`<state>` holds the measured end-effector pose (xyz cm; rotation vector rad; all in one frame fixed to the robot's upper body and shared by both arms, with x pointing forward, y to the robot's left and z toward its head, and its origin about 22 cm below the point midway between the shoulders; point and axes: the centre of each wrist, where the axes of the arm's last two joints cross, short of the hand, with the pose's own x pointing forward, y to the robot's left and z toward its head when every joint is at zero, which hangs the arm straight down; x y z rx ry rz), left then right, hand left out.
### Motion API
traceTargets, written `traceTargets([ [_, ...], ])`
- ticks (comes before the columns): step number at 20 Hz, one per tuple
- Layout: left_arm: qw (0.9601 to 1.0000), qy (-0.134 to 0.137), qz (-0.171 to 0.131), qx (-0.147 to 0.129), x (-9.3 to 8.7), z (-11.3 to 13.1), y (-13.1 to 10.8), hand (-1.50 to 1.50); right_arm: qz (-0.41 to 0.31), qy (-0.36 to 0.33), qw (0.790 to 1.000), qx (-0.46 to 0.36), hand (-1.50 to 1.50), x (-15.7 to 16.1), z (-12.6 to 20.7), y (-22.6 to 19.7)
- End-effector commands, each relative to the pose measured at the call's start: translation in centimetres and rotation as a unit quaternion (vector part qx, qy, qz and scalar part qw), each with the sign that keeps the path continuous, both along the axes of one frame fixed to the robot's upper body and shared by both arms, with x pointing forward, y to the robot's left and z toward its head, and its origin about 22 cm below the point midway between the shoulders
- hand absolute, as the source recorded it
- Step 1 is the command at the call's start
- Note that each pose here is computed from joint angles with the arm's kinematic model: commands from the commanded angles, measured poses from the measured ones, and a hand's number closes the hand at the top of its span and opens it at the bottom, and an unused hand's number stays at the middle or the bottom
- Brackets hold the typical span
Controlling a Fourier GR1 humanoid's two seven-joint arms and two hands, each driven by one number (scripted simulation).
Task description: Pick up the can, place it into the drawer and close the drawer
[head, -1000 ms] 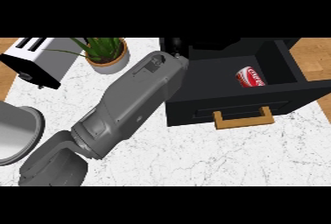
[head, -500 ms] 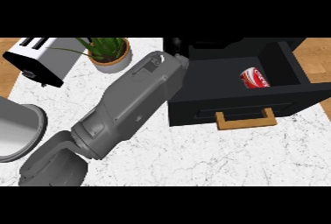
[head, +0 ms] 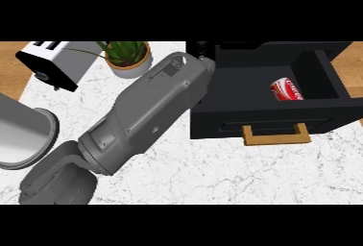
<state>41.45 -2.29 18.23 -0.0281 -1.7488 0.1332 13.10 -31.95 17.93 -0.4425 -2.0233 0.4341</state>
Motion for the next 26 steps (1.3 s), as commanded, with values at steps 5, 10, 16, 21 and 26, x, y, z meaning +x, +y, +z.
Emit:
traceTargets([
  [5,0.9997,0.015,-0.012,-0.013,-0.1,0.8,-0.3,-1.5,-0.016,-0.005,0.994,-0.111,-1.5,4.7,-0.8,4.0],
  [10,0.9997,0.021,0.0,-0.009,0.9,0.7,1.3,-1.5,-0.024,-0.018,0.988,-0.153,-1.5,8.4,-1.9,7.5],
  [16,0.9997,0.026,-0.002,-0.001,0.3,0.3,1.0,-1.5,-0.029,-0.018,0.973,-0.229,-1.5,14.7,-2.3,9.8],
  [21,0.9997,0.022,0.01,0.0,1.4,2.2,4.0,-1.5,-0.027,-0.005,0.956,-0.293,-1.5,17.7,-5.6,9.9],
  [26,0.9996,0.02,0.016,0.011,1.6,1.1,6.4,-1.5,-0.043,0.008,0.925,-0.378,-1.5,20.4,-5.9,12.6],
])
